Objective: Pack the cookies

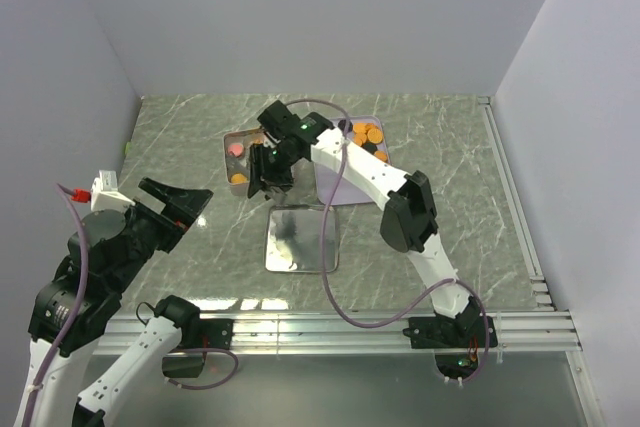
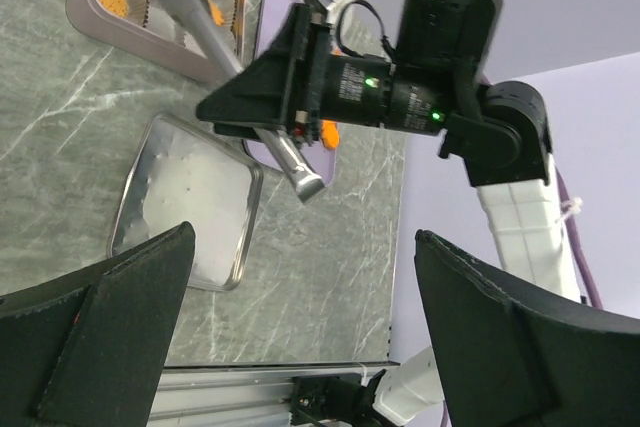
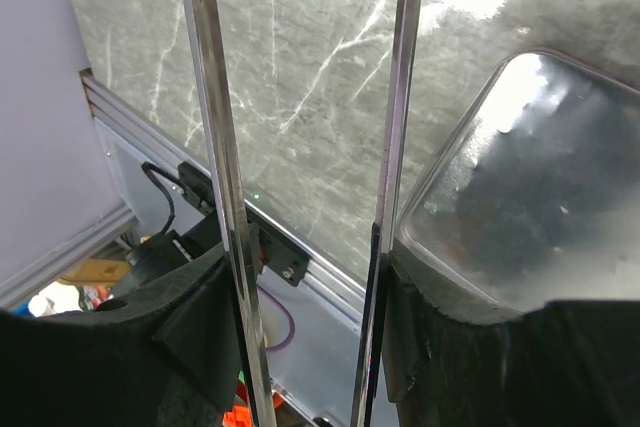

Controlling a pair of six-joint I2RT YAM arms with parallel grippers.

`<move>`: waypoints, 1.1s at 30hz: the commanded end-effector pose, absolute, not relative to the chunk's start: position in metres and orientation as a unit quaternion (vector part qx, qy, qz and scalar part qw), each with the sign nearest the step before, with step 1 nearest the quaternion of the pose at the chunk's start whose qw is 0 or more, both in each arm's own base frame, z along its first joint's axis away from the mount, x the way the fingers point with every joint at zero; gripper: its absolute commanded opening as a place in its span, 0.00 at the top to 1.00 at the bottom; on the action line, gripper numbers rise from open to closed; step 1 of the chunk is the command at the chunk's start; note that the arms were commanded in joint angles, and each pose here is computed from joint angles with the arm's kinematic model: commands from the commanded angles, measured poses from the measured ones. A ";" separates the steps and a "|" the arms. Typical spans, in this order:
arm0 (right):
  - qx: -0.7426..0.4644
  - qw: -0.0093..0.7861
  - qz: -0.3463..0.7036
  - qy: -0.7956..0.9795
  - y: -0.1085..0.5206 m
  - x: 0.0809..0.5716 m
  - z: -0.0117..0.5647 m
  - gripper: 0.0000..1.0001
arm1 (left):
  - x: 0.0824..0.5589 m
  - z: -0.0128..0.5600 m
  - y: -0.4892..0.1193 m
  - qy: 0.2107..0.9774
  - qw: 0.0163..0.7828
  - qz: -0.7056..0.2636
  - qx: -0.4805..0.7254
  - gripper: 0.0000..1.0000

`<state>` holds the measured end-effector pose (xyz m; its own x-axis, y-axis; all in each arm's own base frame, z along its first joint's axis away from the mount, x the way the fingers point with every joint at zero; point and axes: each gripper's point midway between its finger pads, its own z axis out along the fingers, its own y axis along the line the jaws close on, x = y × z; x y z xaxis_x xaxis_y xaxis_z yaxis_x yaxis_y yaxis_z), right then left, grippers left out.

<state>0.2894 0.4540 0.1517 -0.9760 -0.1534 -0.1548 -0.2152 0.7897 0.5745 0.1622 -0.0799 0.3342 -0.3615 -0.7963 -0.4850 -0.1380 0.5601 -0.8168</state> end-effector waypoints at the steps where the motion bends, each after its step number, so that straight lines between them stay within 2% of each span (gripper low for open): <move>1: -0.092 0.119 0.345 0.926 0.427 0.299 0.228 0.45 | 0.159 0.347 -0.077 0.738 0.489 -0.354 -0.302 0.02; 7: -0.068 0.152 0.291 0.942 0.348 0.297 0.236 0.46 | 0.160 0.339 -0.079 0.741 0.483 -0.355 -0.301 0.02; 13: -0.003 0.155 0.213 0.965 0.245 0.288 0.205 0.46 | 0.168 0.330 -0.089 0.744 0.475 -0.368 -0.293 0.02; 18: 0.034 0.137 0.167 0.976 0.199 0.281 0.178 0.46 | 0.176 0.324 -0.099 0.748 0.464 -0.378 -0.285 0.02; 27: 0.074 0.083 0.114 0.987 0.161 0.279 0.145 0.46 | 0.184 0.318 -0.109 0.754 0.453 -0.385 -0.279 0.03; 33: 0.086 0.055 0.137 0.985 0.164 0.287 0.130 0.46 | 0.182 0.318 -0.103 0.750 0.460 -0.379 -0.288 0.02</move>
